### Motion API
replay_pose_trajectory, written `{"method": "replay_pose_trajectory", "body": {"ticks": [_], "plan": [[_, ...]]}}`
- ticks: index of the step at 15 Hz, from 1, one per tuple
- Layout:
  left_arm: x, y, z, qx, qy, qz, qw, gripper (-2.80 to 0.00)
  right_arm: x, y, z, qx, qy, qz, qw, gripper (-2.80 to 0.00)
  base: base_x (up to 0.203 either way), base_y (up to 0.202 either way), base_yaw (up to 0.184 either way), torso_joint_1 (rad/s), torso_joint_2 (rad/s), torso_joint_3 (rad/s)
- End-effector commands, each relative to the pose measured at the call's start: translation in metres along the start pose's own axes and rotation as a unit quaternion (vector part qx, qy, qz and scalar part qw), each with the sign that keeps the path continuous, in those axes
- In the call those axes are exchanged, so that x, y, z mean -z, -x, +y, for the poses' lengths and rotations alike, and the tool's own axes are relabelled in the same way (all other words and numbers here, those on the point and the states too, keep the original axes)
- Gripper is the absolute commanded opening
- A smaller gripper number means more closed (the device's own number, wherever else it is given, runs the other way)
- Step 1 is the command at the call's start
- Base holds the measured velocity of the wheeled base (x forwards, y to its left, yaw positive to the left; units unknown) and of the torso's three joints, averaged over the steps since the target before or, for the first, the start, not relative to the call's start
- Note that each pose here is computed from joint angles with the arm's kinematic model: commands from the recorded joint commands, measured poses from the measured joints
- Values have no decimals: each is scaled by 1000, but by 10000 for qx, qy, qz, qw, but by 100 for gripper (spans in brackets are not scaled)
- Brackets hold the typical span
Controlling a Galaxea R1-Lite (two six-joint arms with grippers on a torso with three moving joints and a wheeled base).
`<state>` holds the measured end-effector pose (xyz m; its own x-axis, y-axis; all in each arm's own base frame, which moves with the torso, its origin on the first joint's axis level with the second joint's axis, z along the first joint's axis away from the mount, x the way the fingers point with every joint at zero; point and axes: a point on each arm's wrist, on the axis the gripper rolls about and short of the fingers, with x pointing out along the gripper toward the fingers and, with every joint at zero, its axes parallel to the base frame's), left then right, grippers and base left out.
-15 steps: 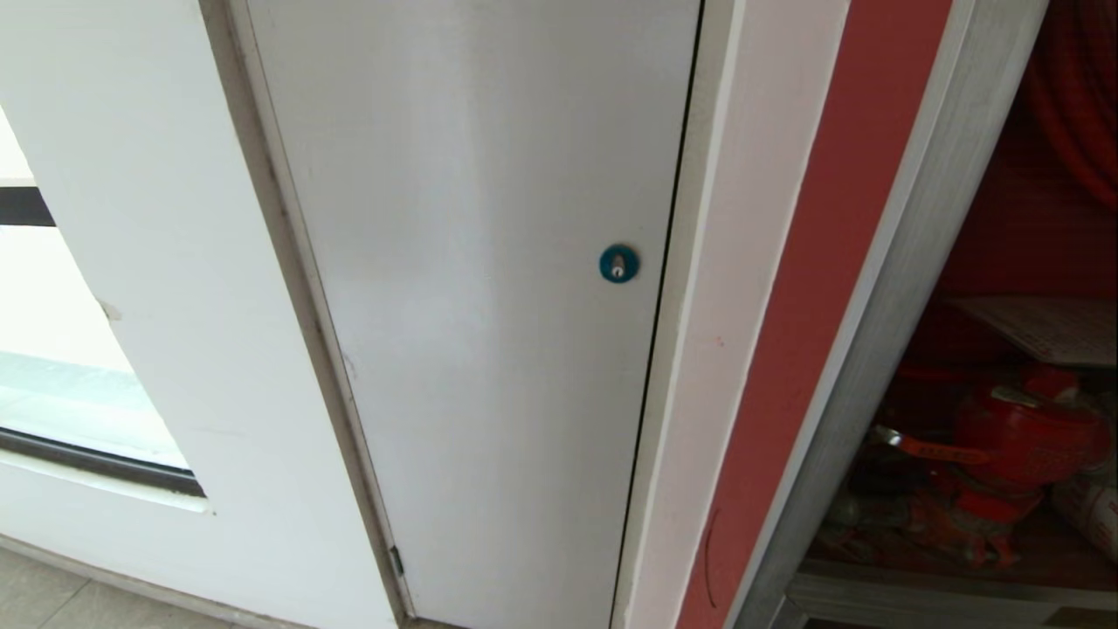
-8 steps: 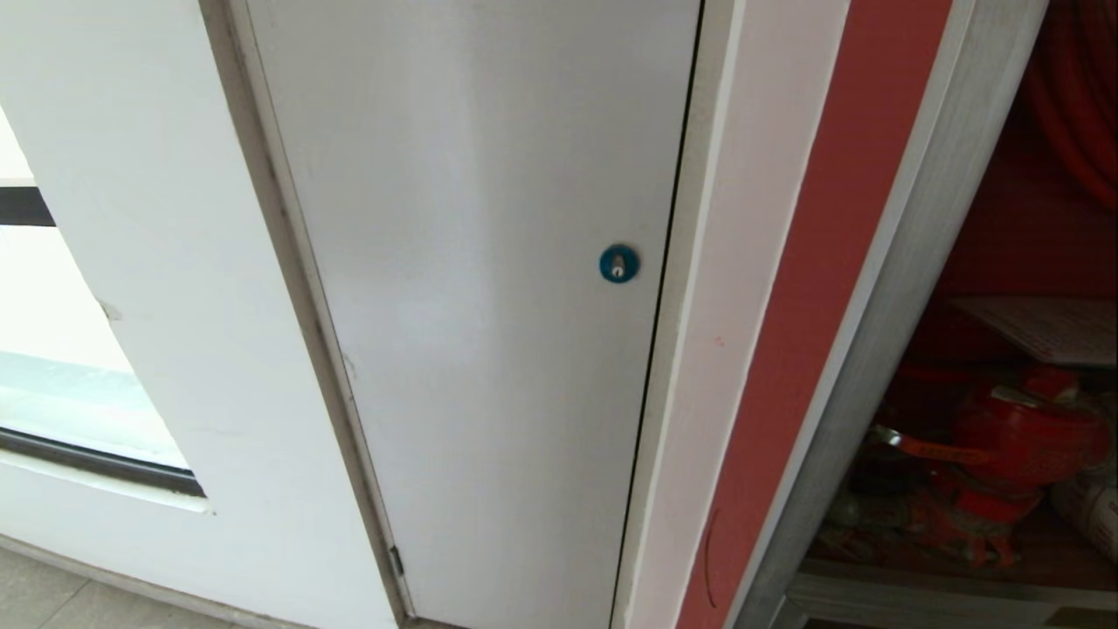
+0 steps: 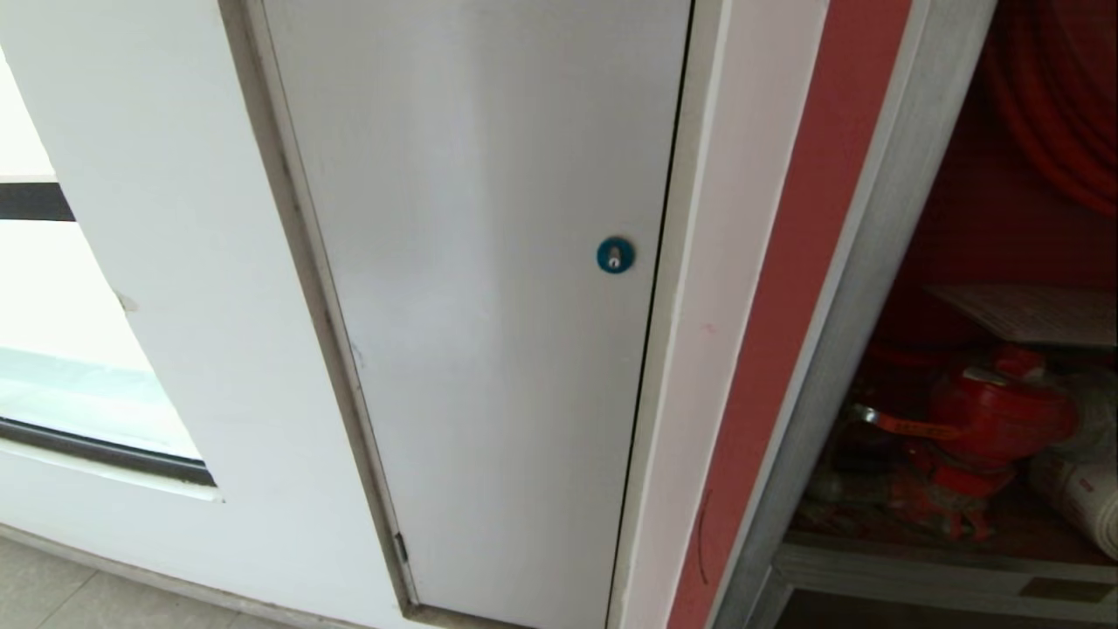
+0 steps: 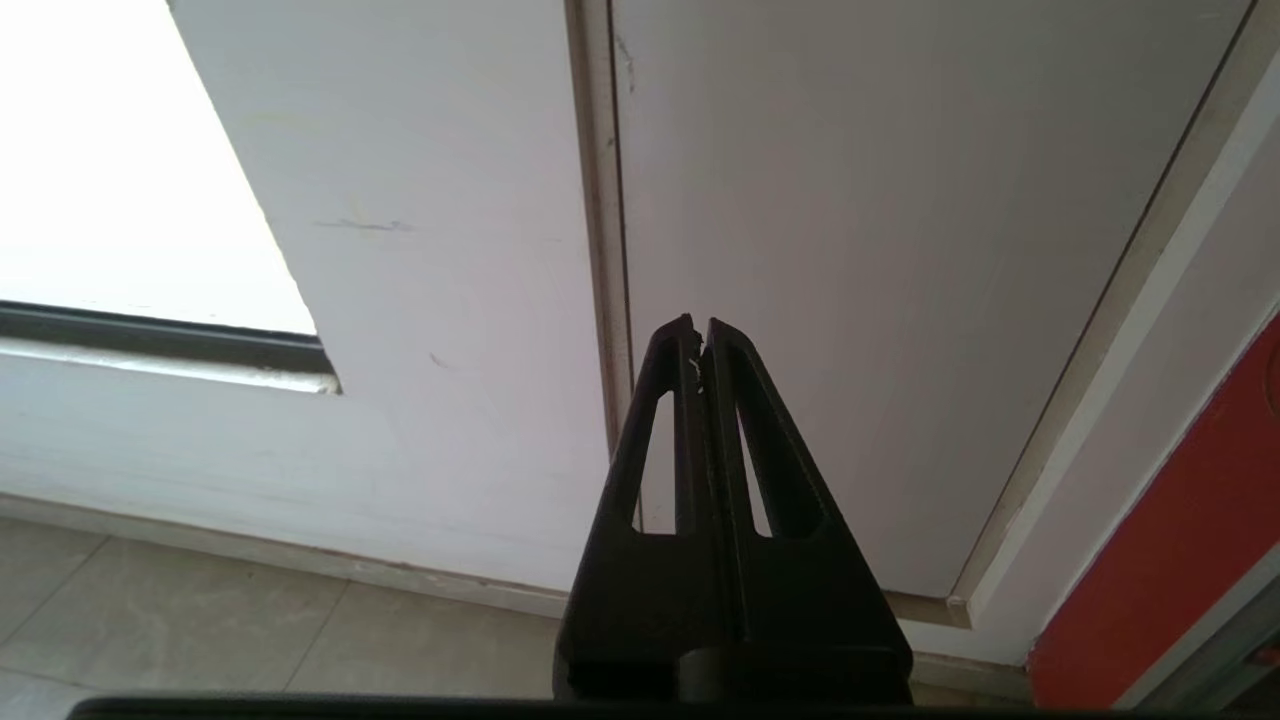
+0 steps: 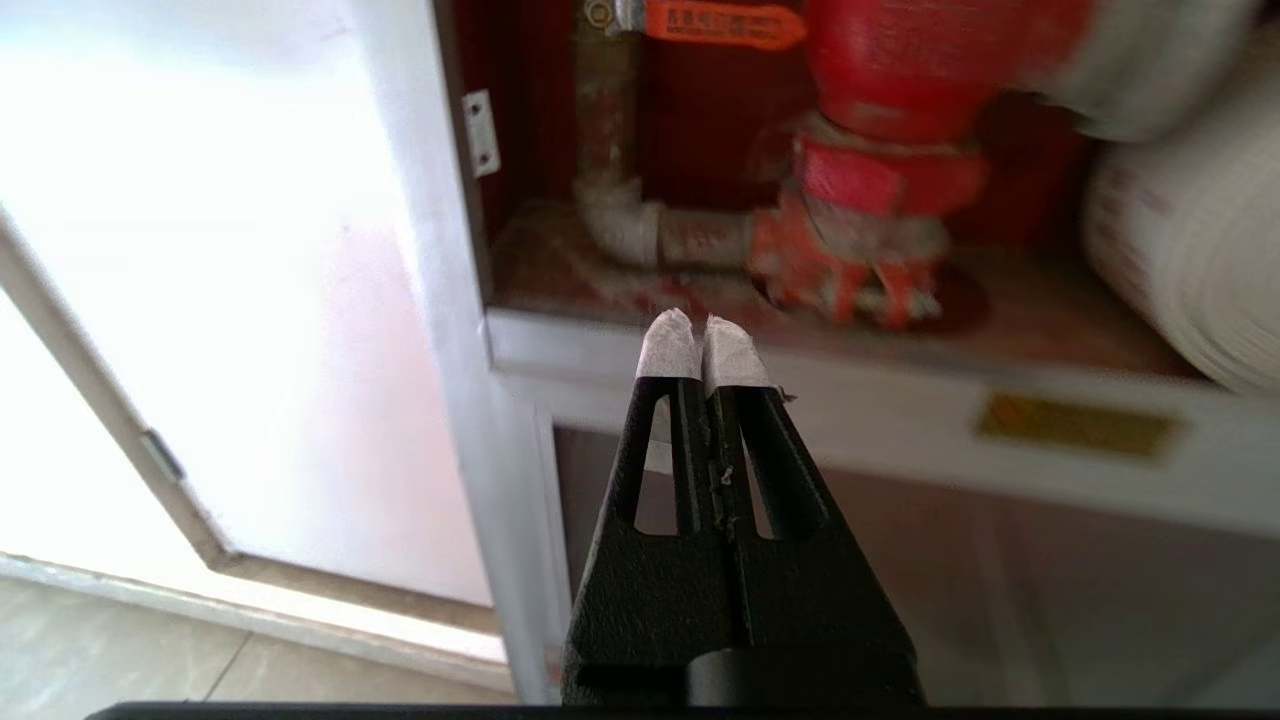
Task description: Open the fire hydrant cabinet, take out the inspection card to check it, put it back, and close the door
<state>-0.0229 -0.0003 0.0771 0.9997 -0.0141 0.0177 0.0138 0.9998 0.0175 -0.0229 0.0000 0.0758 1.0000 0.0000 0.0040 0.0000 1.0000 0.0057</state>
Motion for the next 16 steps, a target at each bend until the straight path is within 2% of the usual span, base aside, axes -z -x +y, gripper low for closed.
{"method": "replay_pose_trajectory", "body": {"ticks": [1,16], "plan": [[2,-1,0,-1,2,35,10000,-280,0,0,0,0,-2,-10,10000,-280,-202,0,3,-15,-10,7],[2,-1,0,-16,41,35,10000,-280,0,0,0,0,-2,-18,10000,-280,-196,0,0,2,2,2]]}}
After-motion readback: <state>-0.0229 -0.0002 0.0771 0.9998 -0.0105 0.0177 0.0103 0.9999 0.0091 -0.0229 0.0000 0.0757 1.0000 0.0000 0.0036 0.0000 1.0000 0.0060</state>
